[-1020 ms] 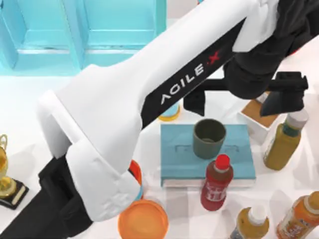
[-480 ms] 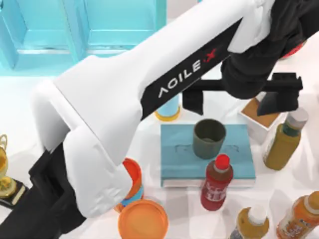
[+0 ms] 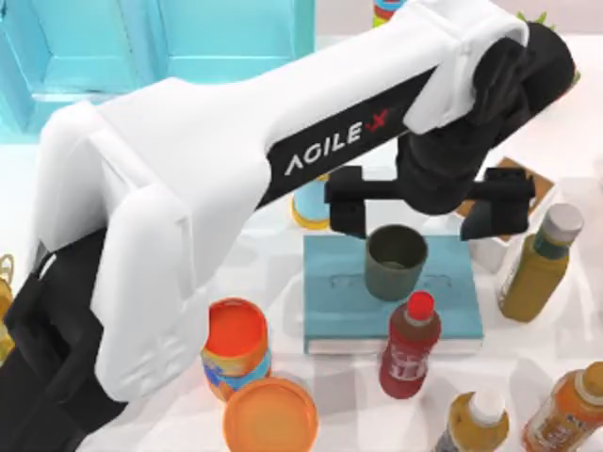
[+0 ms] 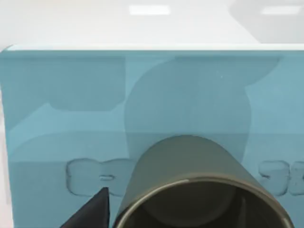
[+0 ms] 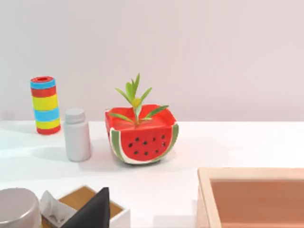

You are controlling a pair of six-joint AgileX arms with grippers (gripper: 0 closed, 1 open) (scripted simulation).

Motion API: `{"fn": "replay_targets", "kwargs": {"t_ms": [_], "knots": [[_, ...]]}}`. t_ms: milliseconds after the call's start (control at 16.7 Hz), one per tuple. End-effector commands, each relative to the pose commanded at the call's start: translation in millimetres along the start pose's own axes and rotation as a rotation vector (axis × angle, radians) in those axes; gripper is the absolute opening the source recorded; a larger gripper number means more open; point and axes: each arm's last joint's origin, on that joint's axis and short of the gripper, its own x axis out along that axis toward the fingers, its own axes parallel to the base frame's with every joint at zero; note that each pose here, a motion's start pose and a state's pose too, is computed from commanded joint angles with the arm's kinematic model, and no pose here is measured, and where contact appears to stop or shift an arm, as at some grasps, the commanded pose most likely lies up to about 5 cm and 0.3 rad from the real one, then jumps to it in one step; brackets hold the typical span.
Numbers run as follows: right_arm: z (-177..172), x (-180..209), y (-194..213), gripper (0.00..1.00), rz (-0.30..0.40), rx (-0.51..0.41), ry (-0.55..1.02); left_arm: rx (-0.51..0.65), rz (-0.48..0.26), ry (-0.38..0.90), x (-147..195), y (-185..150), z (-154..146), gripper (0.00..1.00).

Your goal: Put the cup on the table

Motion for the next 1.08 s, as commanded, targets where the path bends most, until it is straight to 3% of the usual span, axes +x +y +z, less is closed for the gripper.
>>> {"fn": "replay_targets", "kwargs": {"t_ms": [240,540,1080], "knots": [[0.0,0.0,0.0,1.00,0.000,0.000,0.000,0.003,-0.001,0.001,24.7,-8.4,-14.6,1.00],[0.0,0.0,0.0,1.00,0.000,0.000,0.000,0.004,-0.006,-0.002,27.5,-11.1,-17.7,1.00],[0.0,0.0,0.0,1.00,0.000,0.000,0.000,0.004,-0.006,-0.002,27.5,-11.1,-17.7,0.32]]}}
